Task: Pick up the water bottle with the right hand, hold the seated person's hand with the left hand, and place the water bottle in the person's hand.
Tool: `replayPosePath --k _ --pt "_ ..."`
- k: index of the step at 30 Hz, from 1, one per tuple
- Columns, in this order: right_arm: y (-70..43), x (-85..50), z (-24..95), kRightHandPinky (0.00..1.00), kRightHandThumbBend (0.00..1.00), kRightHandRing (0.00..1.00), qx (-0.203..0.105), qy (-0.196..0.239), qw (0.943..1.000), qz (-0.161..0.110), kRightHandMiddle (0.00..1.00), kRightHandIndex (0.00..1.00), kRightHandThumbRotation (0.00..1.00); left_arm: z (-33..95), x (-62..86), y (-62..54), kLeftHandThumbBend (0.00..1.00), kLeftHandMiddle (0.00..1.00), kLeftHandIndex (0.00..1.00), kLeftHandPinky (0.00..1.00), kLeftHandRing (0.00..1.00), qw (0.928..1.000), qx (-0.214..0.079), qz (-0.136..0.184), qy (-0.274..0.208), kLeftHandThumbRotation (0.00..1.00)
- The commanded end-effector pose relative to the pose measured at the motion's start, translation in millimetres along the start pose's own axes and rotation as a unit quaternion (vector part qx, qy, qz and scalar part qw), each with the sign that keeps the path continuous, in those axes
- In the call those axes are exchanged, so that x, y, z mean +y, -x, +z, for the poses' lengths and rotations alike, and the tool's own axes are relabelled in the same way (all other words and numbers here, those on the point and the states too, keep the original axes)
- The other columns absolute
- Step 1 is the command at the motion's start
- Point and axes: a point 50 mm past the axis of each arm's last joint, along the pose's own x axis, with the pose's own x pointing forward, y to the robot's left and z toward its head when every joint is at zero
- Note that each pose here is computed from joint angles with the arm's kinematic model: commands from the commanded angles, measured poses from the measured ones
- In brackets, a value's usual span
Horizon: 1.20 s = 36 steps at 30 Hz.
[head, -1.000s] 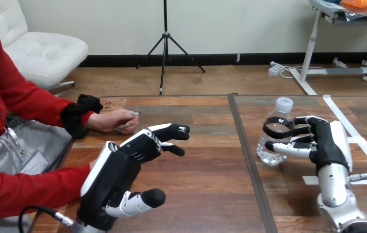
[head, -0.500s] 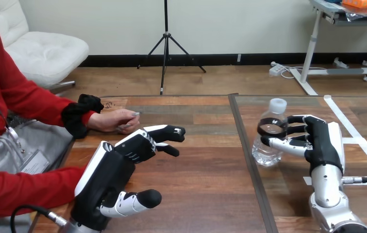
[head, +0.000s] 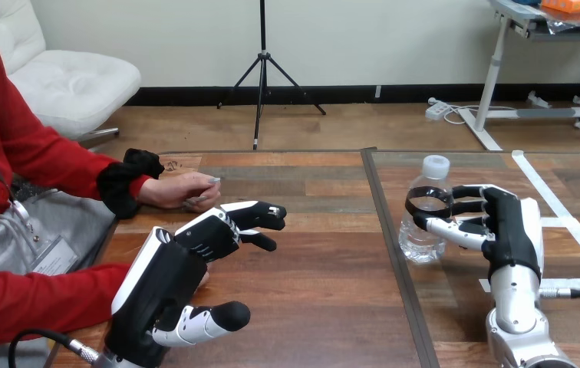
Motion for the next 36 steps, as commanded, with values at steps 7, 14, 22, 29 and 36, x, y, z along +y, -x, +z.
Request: replayPosePath --k 7,14,22,29,36 --pt "-2.4 6.1 16.2 0.39 0.87 0.49 -0.042 -0.015 0.9990 0.000 0.57 0.59 0.00 6.3 5.9 -13.4 0.92 0.78 0.74 0.65 0.76 0.9995 -0.028 -0.006 -0.012 0.66" --pt "-1.4 6.6 15.6 0.53 0.91 0.60 -0.046 -0.009 0.9989 0.005 0.63 0.63 0.00 6.5 5.5 -14.4 0.91 0.79 0.75 0.66 0.77 0.9994 -0.030 -0.010 -0.011 0.65" --pt "0.4 8.2 12.5 0.63 0.95 0.70 -0.044 -0.016 0.9986 0.024 0.70 0.71 0.07 7.5 6.8 -15.6 0.92 0.78 0.74 0.65 0.76 0.9994 -0.030 -0.011 -0.016 0.65" --pt "2.7 11.0 9.8 0.72 0.98 0.78 -0.043 -0.012 0.9985 0.033 0.78 0.80 0.18 8.6 8.8 -14.9 0.93 0.78 0.74 0.65 0.76 0.9993 -0.031 -0.010 -0.020 0.65" --pt "3.9 14.5 6.8 0.81 1.00 0.85 -0.029 -0.028 0.9978 0.052 0.84 0.88 0.26 9.7 11.1 -14.7 0.94 0.78 0.74 0.65 0.76 0.9993 -0.029 -0.009 -0.022 0.65"
